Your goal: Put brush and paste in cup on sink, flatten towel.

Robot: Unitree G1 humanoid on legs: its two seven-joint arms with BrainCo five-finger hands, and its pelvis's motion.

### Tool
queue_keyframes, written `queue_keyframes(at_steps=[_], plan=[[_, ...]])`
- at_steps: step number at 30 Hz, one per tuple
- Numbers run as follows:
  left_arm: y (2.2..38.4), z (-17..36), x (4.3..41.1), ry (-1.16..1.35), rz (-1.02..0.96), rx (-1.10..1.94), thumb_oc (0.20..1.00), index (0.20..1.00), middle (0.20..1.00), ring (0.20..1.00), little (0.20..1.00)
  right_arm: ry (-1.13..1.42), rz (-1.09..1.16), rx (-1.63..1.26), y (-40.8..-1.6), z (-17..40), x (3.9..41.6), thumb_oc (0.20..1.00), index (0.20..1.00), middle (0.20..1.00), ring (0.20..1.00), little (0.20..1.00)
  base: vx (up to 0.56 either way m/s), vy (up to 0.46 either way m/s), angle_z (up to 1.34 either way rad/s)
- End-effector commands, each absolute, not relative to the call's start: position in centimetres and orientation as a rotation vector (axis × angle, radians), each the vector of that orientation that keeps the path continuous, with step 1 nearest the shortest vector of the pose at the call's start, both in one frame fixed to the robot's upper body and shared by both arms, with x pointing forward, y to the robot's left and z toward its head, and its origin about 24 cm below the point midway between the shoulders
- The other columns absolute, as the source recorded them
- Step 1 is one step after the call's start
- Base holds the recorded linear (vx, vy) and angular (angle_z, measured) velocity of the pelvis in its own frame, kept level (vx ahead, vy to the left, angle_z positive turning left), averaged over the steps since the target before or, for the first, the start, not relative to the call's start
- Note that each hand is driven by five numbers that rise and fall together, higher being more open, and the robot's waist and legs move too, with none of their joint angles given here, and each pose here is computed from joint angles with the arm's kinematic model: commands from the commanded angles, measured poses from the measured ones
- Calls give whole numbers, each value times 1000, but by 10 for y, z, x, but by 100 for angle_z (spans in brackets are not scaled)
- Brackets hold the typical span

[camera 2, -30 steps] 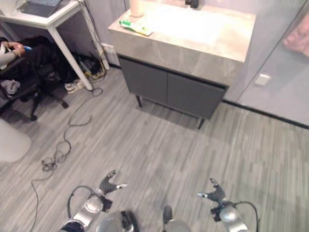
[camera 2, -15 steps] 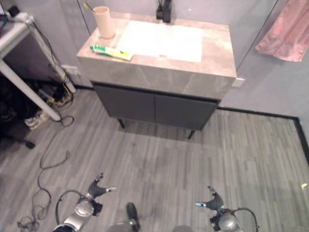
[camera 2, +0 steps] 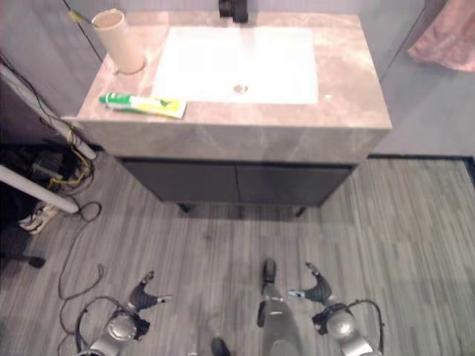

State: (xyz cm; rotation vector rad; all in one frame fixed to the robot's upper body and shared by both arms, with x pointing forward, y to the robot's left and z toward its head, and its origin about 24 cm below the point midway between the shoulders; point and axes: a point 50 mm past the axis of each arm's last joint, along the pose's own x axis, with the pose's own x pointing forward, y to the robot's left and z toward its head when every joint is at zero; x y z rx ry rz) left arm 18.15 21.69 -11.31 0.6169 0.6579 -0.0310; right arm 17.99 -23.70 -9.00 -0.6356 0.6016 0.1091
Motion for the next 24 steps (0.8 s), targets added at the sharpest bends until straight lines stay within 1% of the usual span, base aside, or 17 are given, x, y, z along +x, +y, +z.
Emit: queue_keyframes(at_steps=[1,4,10,13,14,20,22,24], plan=[[219,-103,199,591,-69,685,1000,1000,1000,1000,1000,476,88,-749,-255,-63,204,1000,1000,1000,1000,1000,321,-278,-1],[212,-105,203,613,-52,631,1000,1000,1000,1000,1000,498,77,-812,-269,-60,201,1000,1000,1000,1000,1000,320,-343,-27],[201,-102,210,580,-65,614,1000,1000,1000,1000,1000,557,15,-809,-280,-66,193,1000,1000,1000,1000,1000,174,-38,0],[203,-106,205,597,-31,603,1000,1000,1000,1000,1000,557,16,-819,-278,-68,196,1000,1000,1000,1000,1000,238,249,19],[204,-111,197,632,-11,604,1000,1000,1000,1000,1000,550,46,-832,-273,-69,198,1000,1000,1000,1000,1000,178,134,-30],[211,-119,186,691,21,595,1000,1000,1000,1000,1000,535,86,-842,-264,-69,204,1000,1000,1000,1000,1000,251,192,-47],[212,-120,184,700,14,599,1000,1000,1000,1000,1000,533,91,-839,-262,-69,205,1000,1000,1000,1000,1000,321,354,-41],[214,-113,191,652,-33,653,1000,1000,1000,1000,1000,532,55,-788,-260,-69,206,1000,1000,1000,1000,1000,329,504,-26]])
